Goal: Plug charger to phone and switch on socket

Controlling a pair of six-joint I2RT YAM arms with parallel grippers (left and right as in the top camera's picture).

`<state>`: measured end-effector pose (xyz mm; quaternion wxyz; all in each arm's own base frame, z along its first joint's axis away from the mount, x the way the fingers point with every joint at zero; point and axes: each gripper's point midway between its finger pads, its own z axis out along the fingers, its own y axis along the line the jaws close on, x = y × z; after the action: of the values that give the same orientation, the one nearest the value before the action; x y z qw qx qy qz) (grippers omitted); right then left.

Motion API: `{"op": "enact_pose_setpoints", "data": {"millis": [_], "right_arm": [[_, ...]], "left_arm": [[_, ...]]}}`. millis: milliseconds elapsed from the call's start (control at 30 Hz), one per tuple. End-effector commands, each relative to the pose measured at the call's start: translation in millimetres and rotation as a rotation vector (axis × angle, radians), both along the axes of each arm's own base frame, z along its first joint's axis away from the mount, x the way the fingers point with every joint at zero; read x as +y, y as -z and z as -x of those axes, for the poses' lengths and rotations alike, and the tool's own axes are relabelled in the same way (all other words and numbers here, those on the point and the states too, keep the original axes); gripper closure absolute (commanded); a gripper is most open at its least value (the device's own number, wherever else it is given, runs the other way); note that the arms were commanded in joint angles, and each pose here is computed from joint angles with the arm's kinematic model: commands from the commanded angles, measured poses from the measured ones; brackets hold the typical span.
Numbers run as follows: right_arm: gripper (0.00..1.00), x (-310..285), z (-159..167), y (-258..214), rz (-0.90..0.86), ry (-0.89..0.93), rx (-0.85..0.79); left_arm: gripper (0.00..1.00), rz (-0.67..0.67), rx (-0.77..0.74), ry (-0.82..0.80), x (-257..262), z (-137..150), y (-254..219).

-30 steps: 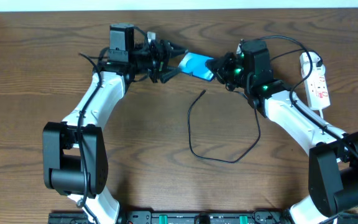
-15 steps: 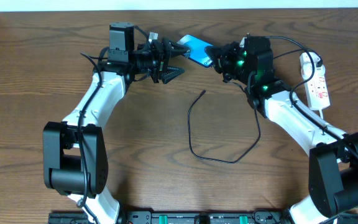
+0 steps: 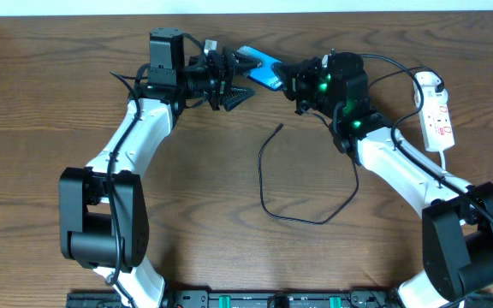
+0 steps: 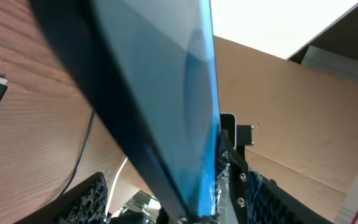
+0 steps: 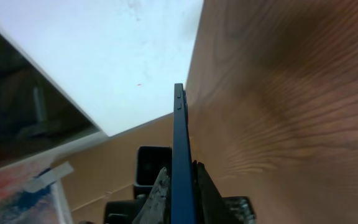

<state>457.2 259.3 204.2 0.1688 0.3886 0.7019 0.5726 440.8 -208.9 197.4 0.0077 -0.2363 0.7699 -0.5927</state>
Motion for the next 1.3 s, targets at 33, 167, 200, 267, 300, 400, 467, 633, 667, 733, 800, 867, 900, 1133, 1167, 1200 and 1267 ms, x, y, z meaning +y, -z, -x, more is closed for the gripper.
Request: {"op": "enact_pose_setpoints", "data": {"millis": [33, 167, 200, 267, 300, 400, 467, 633, 667, 733, 800, 867, 900, 1133, 1167, 1200, 1267], "right_arm": [[0.99, 10.5, 5.4, -30.7, -0.059, 0.013, -0.031], [0.99, 15.6, 8.0, -30.6, -0.057, 0.008, -0.032], [0.99, 16.3, 8.5, -30.5, -0.057, 0.007, -0.032], [0.99, 17.2, 9.4, -29.2, -0.054, 0.004, -0.026], [0.99, 17.8, 9.9, -29.0, -0.054, 0.003, -0.025], [0.99, 19.5, 10.9, -29.0, -0.057, 0.0, -0.023], [0.99, 20.7, 11.7, -28.9, -0.056, -0.003, -0.022], [0.99, 21.5, 12.3, -28.8, -0.056, -0.005, -0.022], [0.99, 21.6, 12.3, -28.8, -0.056, -0.005, -0.022], [0.99, 21.6, 12.3, -28.8, -0.056, -0.005, -0.022], [0.99, 21.6, 12.3, -28.8, -0.056, -0.005, -0.022], [0.99, 21.6, 12.3, -28.9, -0.056, -0.005, -0.022], [0.99, 21.7, 12.3, -28.9, -0.056, -0.005, -0.022], [0.98, 26.3, 15.3, -29.0, -0.062, -0.013, -0.017], [0.98, 26.8, 15.6, -29.0, -0.062, -0.014, -0.017], [0.98, 27.0, 15.7, -29.0, -0.062, -0.015, -0.017], [0.98, 27.1, 15.8, -28.9, -0.062, -0.015, -0.016]], "left_arm": [[0.32, 0.0, -0.014, -0.018, -0.1, -2.4, -10.0], [0.37, -0.011, 0.006, -0.053, 2.4, -6.7, -7.4], [0.39, -0.014, 0.013, -0.064, 3.2, -8.1, -6.5], [0.41, -0.018, 0.026, -0.083, 4.6, -10.3, -5.1], [0.43, -0.023, 0.027, -0.093, 5.4, -11.6, -4.4], [0.47, -0.033, 0.031, -0.113, 7.3, -14.5, -2.5], [0.51, -0.028, 0.044, -0.118, 7.3, -14.6, -2.5], [0.64, -0.019, 0.076, -0.136, 8.0, -15.5, -2.0], [0.66, -0.017, 0.081, -0.138, 8.0, -15.5, -2.2], [0.72, -0.018, 0.081, -0.139, 8.0, -15.6, -1.9], [0.76, -0.018, 0.081, -0.139, 8.0, -15.6, -1.9], [0.81, -0.019, 0.081, -0.142, 8.3, -16.0, -1.7], [0.87, -0.019, 0.081, -0.143, 8.4, -16.1, -1.8], [0.93, -0.015, 0.106, -0.162, 9.4, -17.5, -0.9], [0.93, -0.015, 0.107, -0.162, 9.5, -17.6, -0.6], [0.93, -0.015, 0.106, -0.162, 9.5, -17.6, -0.8], [0.93, -0.015, 0.106, -0.161, 9.3, -17.4, -0.8]]}}
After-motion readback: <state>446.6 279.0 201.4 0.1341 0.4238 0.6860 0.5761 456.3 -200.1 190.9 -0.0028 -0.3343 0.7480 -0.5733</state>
